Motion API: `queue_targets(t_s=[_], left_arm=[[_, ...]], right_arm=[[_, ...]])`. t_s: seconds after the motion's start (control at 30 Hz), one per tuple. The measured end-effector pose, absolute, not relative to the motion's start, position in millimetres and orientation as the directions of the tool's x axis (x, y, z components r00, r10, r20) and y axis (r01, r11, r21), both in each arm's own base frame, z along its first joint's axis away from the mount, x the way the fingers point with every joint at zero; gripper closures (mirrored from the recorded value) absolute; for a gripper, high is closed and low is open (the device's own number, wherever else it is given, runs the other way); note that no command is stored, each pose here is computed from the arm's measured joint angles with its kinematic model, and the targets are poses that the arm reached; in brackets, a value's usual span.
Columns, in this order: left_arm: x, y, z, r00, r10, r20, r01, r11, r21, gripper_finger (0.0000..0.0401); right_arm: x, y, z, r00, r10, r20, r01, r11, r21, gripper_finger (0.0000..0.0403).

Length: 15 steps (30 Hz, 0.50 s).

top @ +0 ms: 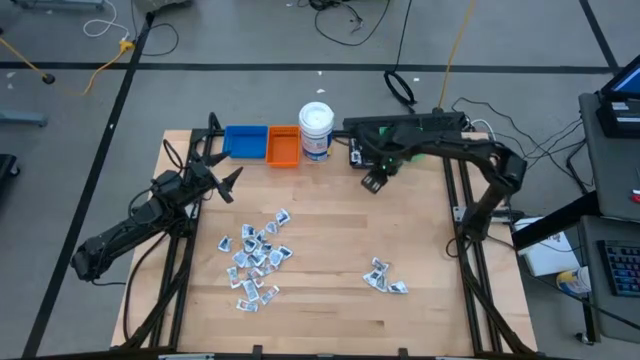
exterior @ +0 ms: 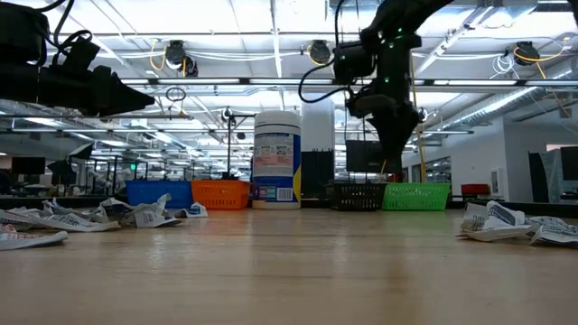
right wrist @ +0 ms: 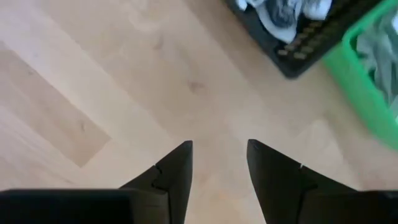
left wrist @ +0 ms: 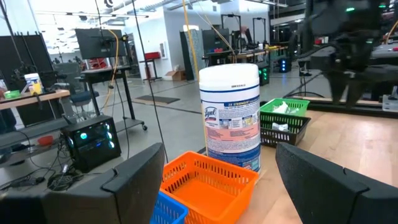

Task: Pick & Place First Aid Supplies
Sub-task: Put the towelette pack into the black bin

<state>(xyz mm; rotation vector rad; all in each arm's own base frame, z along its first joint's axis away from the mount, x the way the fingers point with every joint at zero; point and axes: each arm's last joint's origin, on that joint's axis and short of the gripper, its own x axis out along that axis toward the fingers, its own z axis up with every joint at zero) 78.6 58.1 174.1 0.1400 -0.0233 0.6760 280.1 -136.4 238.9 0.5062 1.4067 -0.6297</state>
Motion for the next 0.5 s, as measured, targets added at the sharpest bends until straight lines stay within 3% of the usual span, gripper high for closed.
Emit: queue_targets(t_s=[0.27, 0.5], left_arm=[[78.7, 58.1, 174.0, 0.78, 0.622, 0.067, -0.625, 0.771, 0.122, 0.0091], [78.7, 58.0, 174.2, 0.78, 0.622, 0.067, -0.625, 0.771, 0.122, 0.0091]], right_arm=[[274.7, -79.5, 234.0, 0.039, -0.096, -0.995, 0.776, 0.63, -0.03, 0.025], [272.5, -29.6, 221.7, 0.007, -0.079, -0.997, 0.796, 0.604, -0.042, 0.0248]])
